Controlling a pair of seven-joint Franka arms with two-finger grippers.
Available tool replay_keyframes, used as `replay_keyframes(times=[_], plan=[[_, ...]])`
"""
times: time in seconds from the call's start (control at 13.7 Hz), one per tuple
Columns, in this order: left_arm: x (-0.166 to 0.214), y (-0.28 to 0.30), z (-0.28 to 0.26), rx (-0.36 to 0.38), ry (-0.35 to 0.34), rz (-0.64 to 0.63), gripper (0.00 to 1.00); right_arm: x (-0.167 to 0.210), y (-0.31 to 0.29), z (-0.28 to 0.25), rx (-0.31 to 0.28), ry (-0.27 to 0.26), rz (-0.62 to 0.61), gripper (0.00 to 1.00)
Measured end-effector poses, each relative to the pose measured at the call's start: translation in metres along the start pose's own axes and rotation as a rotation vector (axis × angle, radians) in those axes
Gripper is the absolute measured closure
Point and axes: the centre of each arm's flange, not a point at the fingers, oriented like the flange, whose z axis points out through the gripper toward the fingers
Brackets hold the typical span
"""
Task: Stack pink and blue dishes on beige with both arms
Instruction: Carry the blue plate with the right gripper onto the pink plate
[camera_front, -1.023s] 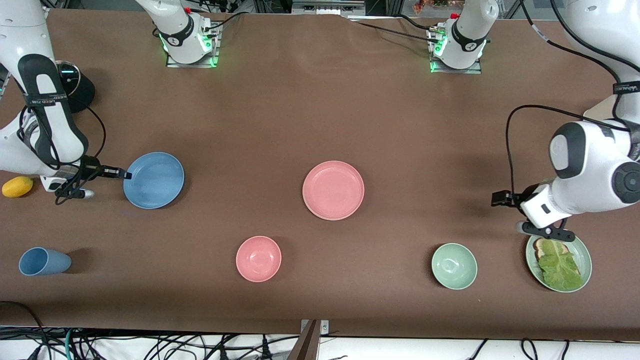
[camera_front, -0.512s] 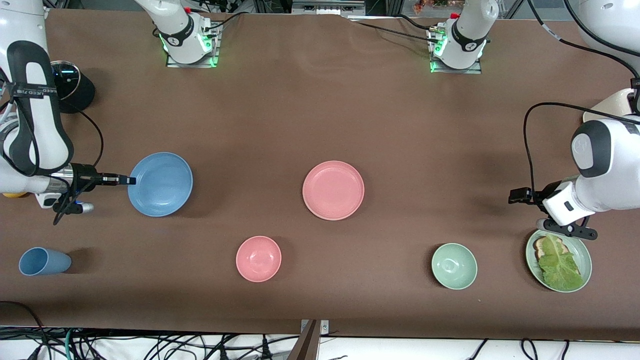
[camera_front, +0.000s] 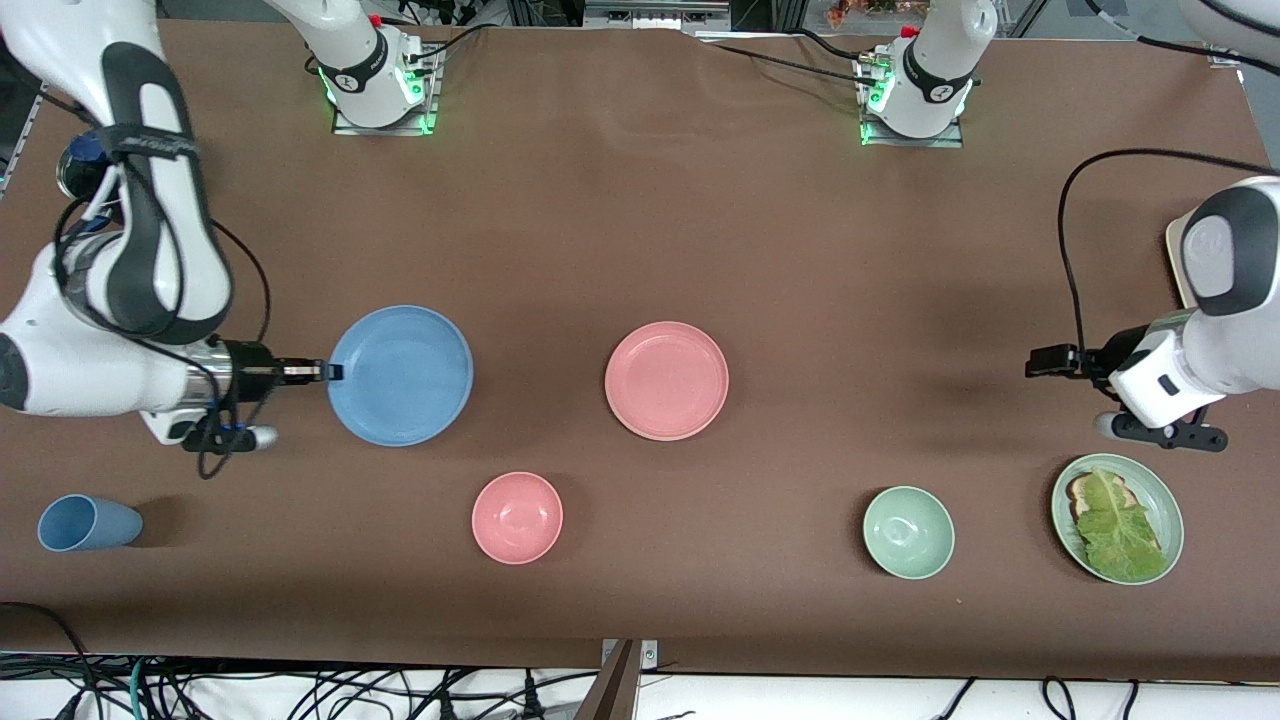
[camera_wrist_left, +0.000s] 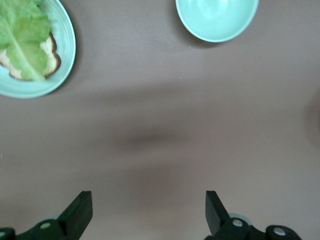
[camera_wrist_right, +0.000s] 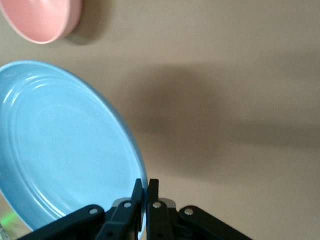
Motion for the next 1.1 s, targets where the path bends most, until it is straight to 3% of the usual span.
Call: replay_keyframes(times=[0.22, 0.51, 0.66, 1.1], plan=[[-0.015, 0.015, -0.043, -0.002, -0.012, -0.056, 0.0, -0.014, -0.091, 0.033, -0.041, -0.007, 0.082, 0.96], [-0.032, 0.018, -0.069, -0.005, -0.001, -0.065, 0.0, -0.025, -0.185, 0.097, -0.076, 0.074, 0.157, 0.96], [-0.041, 0.022, -0.081, -0.006, 0.008, -0.06, 0.0, -0.026, -0.21, 0.133, -0.084, 0.113, 0.179, 0.96], [-0.086, 0.04, -0.138, -0.008, 0.069, -0.032, 0.0, -0.04, -0.251, 0.201, -0.123, 0.131, 0.186, 0.96]])
